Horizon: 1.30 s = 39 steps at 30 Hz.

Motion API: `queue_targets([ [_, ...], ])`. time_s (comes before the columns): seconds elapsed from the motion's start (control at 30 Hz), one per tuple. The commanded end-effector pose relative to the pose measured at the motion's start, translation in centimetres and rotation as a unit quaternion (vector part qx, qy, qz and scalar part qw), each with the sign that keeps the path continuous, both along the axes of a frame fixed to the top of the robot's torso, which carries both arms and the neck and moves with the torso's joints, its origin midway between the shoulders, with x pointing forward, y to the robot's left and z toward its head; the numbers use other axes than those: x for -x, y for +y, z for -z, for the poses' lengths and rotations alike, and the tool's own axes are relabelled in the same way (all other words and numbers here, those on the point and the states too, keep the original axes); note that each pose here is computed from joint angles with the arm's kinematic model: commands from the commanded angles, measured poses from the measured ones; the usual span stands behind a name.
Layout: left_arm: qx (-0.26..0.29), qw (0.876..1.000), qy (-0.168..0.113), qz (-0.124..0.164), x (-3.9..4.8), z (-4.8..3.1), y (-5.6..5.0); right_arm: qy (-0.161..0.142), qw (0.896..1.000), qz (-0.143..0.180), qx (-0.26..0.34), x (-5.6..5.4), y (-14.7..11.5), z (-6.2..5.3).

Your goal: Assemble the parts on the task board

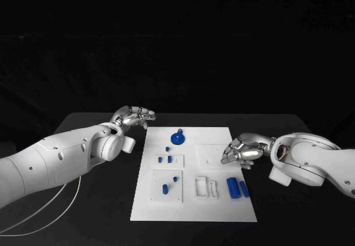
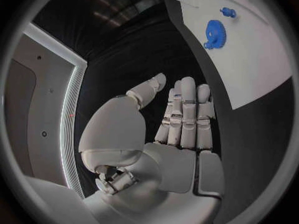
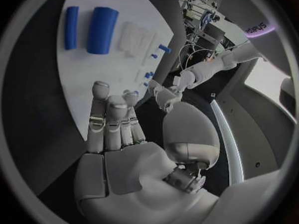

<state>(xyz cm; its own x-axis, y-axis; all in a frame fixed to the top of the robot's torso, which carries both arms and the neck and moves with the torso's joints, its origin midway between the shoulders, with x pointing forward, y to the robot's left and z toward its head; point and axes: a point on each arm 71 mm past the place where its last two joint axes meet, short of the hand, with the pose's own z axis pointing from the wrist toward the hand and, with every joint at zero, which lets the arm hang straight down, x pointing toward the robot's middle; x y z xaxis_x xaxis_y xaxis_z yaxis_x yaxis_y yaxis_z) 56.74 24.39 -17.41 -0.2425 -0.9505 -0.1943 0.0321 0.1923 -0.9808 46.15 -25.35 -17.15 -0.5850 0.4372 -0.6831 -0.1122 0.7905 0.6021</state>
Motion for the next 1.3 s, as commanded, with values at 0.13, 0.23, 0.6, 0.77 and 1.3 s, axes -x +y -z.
queue_targets([
  [0.13,0.007,1.000,-0.001,0.006,0.38,0.18,0.3,0.089,0.993,0.068,0.036,1.2,-3.2,1.3],
  [0.23,0.007,1.000,-0.001,0.005,0.46,0.28,0.4,0.108,0.991,0.064,0.050,1.9,-3.4,1.5],
  [0.6,0.017,1.000,0.010,0.017,0.84,1.32,0.2,0.141,0.985,0.048,0.087,3.0,-3.7,1.4],
  [0.77,0.017,1.000,0.012,0.017,0.92,1.58,0.2,0.149,0.984,0.032,0.094,3.3,-2.9,1.4],
  [1.3,0.021,1.000,0.013,0.017,1.07,1.77,0.7,0.152,0.980,0.000,0.130,3.5,-1.3,2.1],
])
